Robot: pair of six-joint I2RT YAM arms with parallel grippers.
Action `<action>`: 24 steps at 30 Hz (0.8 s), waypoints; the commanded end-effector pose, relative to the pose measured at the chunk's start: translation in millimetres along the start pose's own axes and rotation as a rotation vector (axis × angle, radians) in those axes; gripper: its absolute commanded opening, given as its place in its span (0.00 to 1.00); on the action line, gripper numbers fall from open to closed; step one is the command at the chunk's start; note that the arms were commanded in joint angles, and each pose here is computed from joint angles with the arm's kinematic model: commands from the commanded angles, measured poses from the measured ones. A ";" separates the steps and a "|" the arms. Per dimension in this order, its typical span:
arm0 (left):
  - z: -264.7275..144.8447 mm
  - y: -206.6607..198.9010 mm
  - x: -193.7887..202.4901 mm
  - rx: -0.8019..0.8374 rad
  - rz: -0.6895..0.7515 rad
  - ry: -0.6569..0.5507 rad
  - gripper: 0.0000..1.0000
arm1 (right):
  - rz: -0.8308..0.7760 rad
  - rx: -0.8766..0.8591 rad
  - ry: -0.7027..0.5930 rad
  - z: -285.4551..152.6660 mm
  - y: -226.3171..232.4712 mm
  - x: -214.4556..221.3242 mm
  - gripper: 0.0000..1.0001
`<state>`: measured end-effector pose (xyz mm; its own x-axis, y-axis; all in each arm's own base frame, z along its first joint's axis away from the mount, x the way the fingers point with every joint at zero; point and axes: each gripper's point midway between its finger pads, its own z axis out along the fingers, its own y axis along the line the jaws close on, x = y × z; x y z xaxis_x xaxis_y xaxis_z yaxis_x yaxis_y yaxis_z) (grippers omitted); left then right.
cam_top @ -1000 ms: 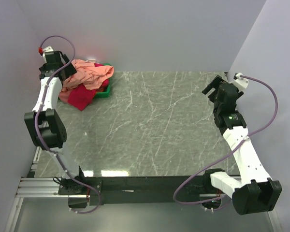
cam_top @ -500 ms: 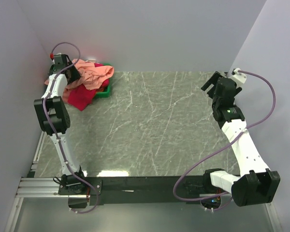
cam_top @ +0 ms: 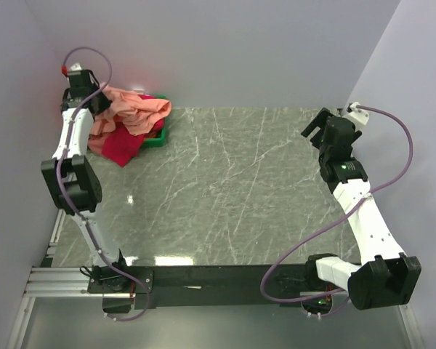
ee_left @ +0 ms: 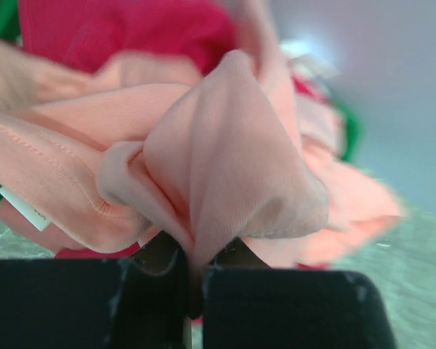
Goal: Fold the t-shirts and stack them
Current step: Grab the tshirt from the pile, then move the tshirt to the center of the board
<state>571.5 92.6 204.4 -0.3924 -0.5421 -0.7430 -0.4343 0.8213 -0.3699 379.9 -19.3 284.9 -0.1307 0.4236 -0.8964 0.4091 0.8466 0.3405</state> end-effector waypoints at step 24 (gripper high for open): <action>-437.3 -301.7 -97.5 1.258 0.200 -0.587 0.01 | 0.071 -0.146 -0.018 -28.4 22.0 -19.4 0.86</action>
<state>438.0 -175.9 566.1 0.0340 -0.4117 -0.9107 0.5982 0.7384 -0.3115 373.0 1.7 305.5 -0.1252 0.4667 -0.8755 0.2938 0.8603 0.4166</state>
